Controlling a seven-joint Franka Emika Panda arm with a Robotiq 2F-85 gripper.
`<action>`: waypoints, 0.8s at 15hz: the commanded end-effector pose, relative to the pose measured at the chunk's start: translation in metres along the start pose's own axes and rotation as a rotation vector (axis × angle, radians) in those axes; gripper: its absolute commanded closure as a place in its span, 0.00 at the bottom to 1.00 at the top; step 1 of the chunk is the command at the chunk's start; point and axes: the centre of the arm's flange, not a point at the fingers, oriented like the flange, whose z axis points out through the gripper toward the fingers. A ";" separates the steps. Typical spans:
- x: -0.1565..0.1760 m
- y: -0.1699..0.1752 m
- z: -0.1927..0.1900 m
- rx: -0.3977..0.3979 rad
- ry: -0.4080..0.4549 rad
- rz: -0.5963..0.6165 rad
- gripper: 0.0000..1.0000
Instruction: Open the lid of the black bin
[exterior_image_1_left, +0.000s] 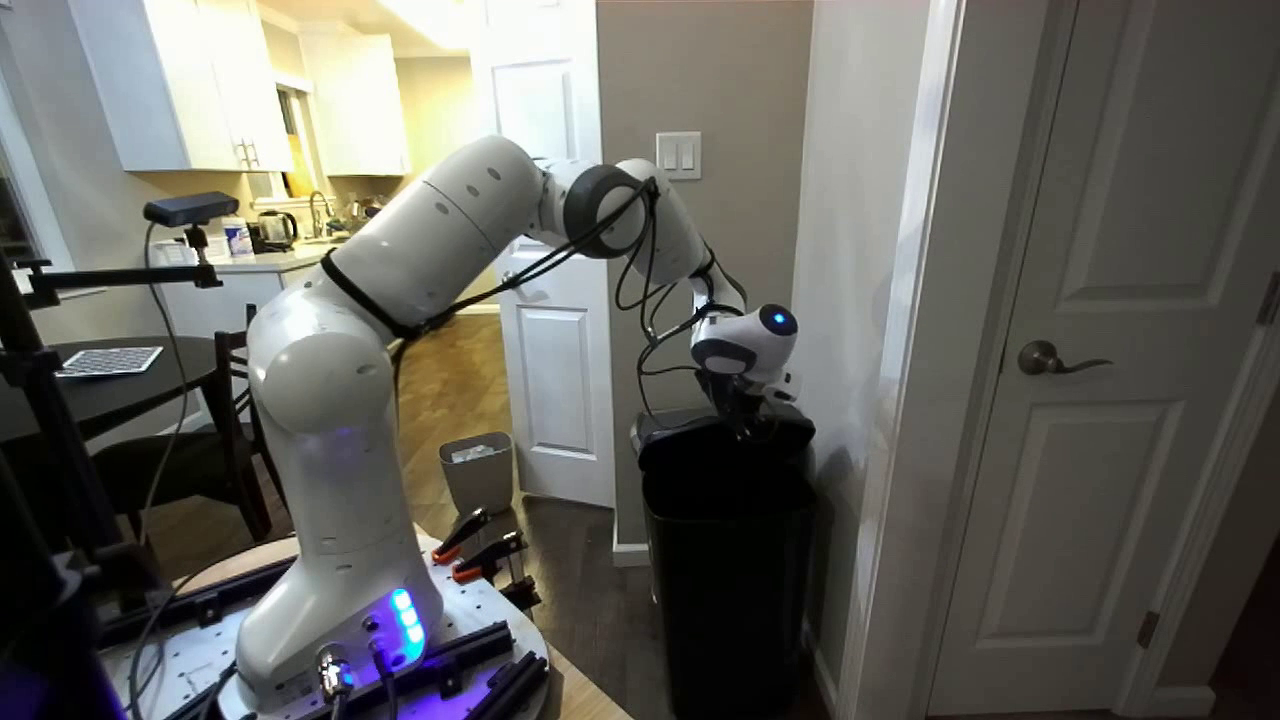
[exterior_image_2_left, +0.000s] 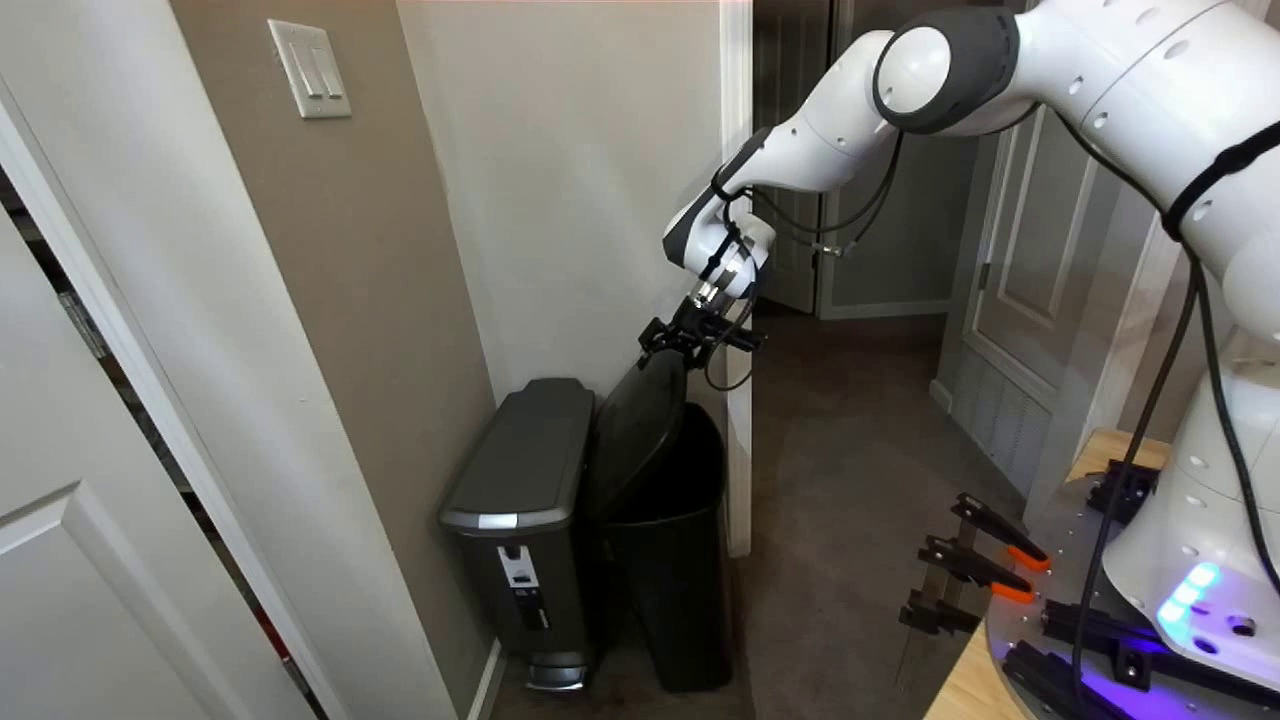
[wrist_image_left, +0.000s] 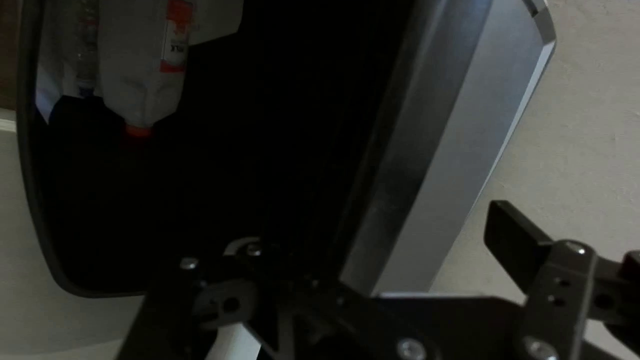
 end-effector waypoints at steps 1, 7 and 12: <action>-0.007 -0.026 -0.018 -0.039 0.013 -0.012 0.00; -0.012 -0.087 -0.045 -0.085 -0.006 -0.021 0.00; -0.018 -0.135 -0.056 -0.142 0.004 -0.060 0.00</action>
